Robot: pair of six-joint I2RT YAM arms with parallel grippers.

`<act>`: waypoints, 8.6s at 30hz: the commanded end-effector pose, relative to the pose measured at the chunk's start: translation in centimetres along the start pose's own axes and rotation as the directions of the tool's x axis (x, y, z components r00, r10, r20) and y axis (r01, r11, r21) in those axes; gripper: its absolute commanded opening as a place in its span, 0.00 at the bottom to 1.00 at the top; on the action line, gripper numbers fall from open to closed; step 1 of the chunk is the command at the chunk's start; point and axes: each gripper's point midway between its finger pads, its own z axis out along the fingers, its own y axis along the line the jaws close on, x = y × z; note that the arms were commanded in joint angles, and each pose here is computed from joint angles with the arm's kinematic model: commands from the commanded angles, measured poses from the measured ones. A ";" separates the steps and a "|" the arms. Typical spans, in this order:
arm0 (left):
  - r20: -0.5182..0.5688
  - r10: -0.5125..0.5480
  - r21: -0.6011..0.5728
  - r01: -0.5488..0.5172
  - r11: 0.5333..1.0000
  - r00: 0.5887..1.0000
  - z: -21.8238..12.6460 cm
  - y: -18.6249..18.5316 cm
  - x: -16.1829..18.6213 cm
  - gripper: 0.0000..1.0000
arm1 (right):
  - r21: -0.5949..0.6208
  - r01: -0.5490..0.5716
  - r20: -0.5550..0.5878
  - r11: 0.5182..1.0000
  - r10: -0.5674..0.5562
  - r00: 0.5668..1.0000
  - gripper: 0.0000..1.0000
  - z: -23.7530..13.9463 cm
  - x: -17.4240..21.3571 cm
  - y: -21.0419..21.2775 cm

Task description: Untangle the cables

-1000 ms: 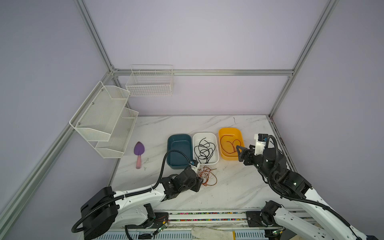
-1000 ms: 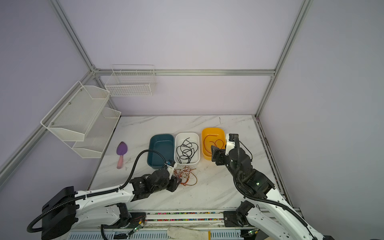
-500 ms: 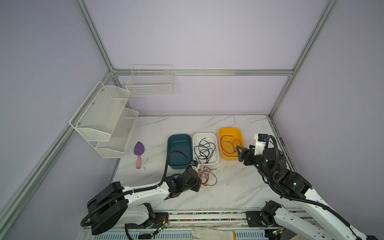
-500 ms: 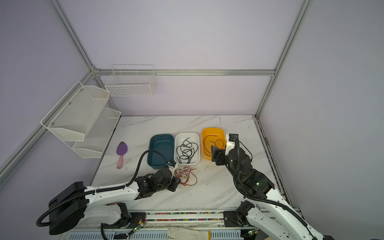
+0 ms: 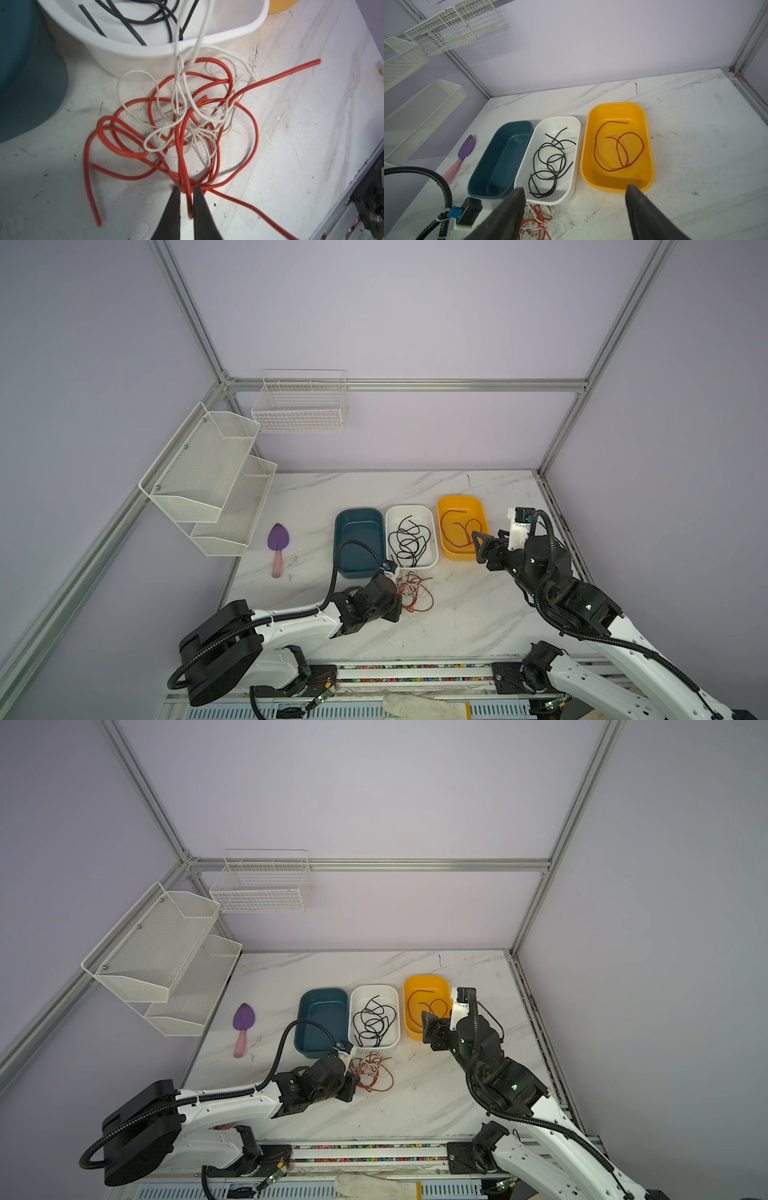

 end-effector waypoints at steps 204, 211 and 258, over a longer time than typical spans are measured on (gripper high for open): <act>0.220 -0.010 0.464 -0.096 0.881 0.975 6.8 -14.1 -30.6 0.00 | 0.062 -0.224 0.274 0.973 0.199 0.941 0.93 -8.2 -2.2 -3.8; 0.191 -0.006 0.416 -0.075 0.906 0.982 8.4 -13.0 -29.8 0.00 | 0.063 -0.223 0.275 0.973 0.198 0.941 0.93 -8.2 -2.3 -3.8; 0.097 0.077 0.181 -0.094 0.979 0.992 11.7 -10.2 -29.0 0.35 | 0.056 -0.208 0.265 0.977 0.186 0.946 0.94 -7.8 -2.1 -3.4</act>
